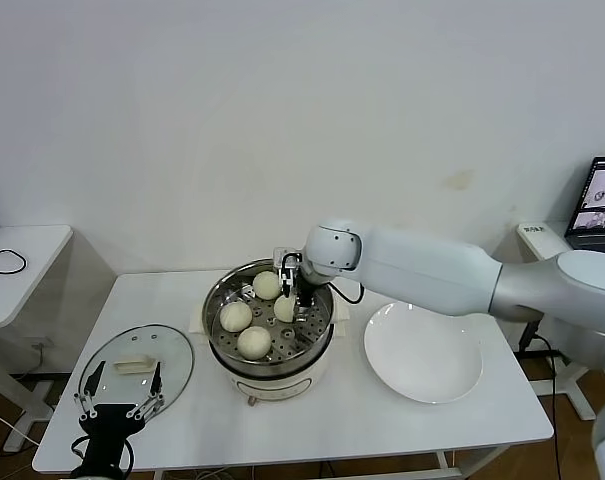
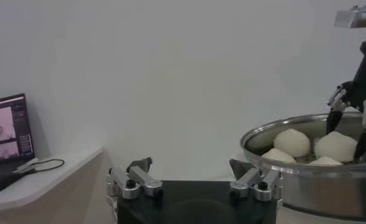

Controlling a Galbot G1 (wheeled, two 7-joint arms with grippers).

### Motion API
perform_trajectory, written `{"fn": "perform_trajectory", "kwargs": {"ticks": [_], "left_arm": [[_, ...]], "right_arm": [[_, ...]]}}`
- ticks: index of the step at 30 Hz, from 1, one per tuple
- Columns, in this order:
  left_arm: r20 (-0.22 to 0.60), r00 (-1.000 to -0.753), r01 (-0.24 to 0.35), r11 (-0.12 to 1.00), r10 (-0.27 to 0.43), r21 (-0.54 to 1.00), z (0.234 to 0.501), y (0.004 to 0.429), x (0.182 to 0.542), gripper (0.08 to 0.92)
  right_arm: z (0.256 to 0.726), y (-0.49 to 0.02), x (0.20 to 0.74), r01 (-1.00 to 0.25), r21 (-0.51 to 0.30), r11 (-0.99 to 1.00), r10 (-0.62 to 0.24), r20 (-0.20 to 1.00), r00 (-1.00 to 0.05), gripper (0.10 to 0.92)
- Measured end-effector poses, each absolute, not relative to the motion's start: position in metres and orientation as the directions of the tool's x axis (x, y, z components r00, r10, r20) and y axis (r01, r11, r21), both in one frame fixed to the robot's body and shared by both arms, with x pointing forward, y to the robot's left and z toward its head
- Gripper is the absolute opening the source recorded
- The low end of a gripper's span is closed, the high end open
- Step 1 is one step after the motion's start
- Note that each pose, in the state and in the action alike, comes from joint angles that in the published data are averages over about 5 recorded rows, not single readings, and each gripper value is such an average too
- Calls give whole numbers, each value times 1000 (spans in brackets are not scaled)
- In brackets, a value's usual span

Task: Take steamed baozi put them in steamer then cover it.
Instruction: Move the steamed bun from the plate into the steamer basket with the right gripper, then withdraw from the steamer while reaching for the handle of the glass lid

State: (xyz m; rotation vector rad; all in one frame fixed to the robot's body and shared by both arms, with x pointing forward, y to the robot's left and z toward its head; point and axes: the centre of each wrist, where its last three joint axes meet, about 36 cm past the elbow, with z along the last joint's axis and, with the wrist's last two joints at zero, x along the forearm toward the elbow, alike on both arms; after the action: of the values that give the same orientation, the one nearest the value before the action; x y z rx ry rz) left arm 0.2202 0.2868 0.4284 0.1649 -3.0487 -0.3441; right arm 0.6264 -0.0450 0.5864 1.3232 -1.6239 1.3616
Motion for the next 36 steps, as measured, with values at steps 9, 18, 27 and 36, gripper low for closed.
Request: {"fn": "perform_trajectory", "kwargs": {"ticks": [9,18,27,36], "left_arm": [[55,-992,-99,969,-114,228,426,288,222,823],[47,-993,-95,966,-109,240,423,288,224,823],[44,-993,-99,963,-113,250,417,289,227,823],[43,-992,-101,951,-119,292,409,292,233,823]], "right_arm": [[612,-73,614,-939,-342,-12,-344,883,-318,823],[607,-127,580,-880,-457,128,-484,746,-458,823],[572,-181,545,-768,-512,384,-637,454,-622,823],[540,-238,512,-597,-425,681,-629,78,-773,823]]}}
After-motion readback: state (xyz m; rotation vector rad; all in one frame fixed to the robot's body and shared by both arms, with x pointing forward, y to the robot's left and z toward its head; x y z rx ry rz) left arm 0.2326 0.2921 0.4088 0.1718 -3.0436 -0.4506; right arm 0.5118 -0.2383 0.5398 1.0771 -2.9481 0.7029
